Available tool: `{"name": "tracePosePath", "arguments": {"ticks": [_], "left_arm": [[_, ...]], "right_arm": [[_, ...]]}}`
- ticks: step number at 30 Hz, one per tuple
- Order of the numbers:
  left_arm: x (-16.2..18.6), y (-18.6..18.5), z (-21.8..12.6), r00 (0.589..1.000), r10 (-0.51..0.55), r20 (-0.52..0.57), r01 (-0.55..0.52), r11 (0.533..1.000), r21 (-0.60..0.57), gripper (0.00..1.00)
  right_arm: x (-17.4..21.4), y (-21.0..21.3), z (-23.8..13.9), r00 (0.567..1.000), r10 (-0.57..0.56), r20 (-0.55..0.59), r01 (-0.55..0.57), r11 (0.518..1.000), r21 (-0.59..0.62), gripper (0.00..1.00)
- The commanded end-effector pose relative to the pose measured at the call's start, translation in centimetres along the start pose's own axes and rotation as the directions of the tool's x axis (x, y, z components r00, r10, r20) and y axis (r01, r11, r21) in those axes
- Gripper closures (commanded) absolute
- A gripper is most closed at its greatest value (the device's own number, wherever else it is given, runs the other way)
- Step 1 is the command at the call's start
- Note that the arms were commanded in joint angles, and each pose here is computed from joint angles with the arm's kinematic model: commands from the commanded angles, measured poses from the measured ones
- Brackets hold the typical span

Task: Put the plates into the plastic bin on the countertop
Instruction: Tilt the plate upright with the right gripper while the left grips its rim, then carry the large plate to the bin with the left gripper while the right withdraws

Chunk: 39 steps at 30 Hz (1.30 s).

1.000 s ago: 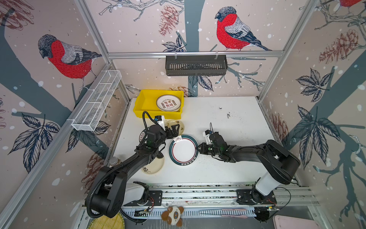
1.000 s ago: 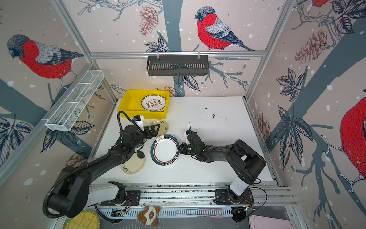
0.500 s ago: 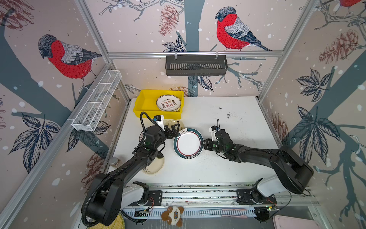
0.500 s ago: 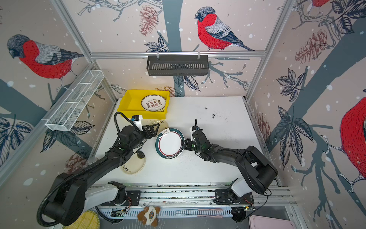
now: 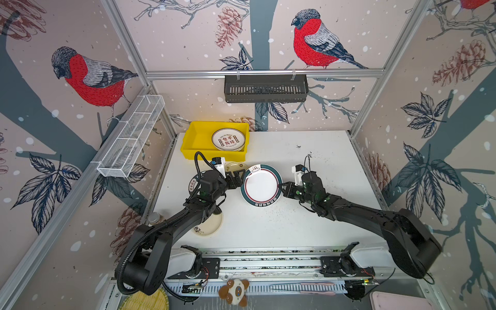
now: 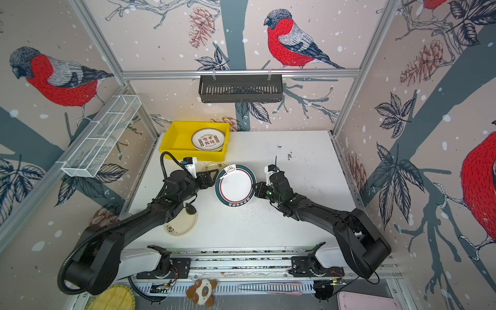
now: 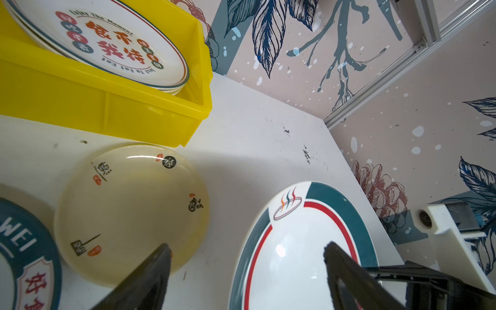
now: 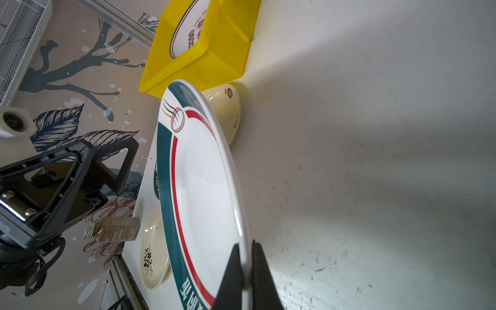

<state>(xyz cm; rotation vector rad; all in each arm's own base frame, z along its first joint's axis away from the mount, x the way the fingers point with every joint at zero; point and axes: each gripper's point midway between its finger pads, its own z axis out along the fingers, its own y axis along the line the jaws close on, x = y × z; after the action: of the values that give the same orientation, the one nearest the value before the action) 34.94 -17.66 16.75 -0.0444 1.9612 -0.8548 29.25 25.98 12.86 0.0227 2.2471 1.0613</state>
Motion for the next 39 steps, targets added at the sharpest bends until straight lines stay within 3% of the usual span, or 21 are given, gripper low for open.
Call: {"name": "tracePosePath", "arguments": {"ticks": [1,11,18,30,34,39], "left_arm": [[-0.9,-2.5,0.4,0.999,-0.002,0.042,-0.002,0.996,0.092,0.14],[2.6,-5.9,3.9,0.996,-0.035,-0.077,0.050,0.978,0.205,0.31],[3.3,-6.5,4.7,0.995,-0.030,-0.100,0.051,0.975,0.218,0.33],[3.7,-7.4,5.3,0.991,-0.058,-0.124,0.089,0.960,0.265,0.62],[3.4,-7.6,5.2,0.992,-0.050,-0.120,0.081,0.960,0.268,0.78],[3.4,-7.8,5.3,0.991,-0.048,-0.126,0.081,0.960,0.268,0.90]], "right_arm": [[-1.5,0.9,-0.5,0.999,-0.012,0.047,0.014,0.999,-0.043,1.00],[-2.2,1.3,-1.8,0.997,-0.013,0.082,0.018,0.998,-0.068,1.00],[-2.8,0.9,-2.8,0.994,-0.009,0.111,0.016,0.998,-0.066,0.99],[-2.9,-0.1,-2.9,0.994,-0.002,0.108,0.007,0.999,-0.047,0.99],[-3.1,-0.4,-3.2,0.993,-0.009,0.118,0.013,0.999,-0.032,0.99],[-3.4,-0.5,-3.4,0.992,-0.019,0.125,0.022,0.999,-0.023,0.99]]}}
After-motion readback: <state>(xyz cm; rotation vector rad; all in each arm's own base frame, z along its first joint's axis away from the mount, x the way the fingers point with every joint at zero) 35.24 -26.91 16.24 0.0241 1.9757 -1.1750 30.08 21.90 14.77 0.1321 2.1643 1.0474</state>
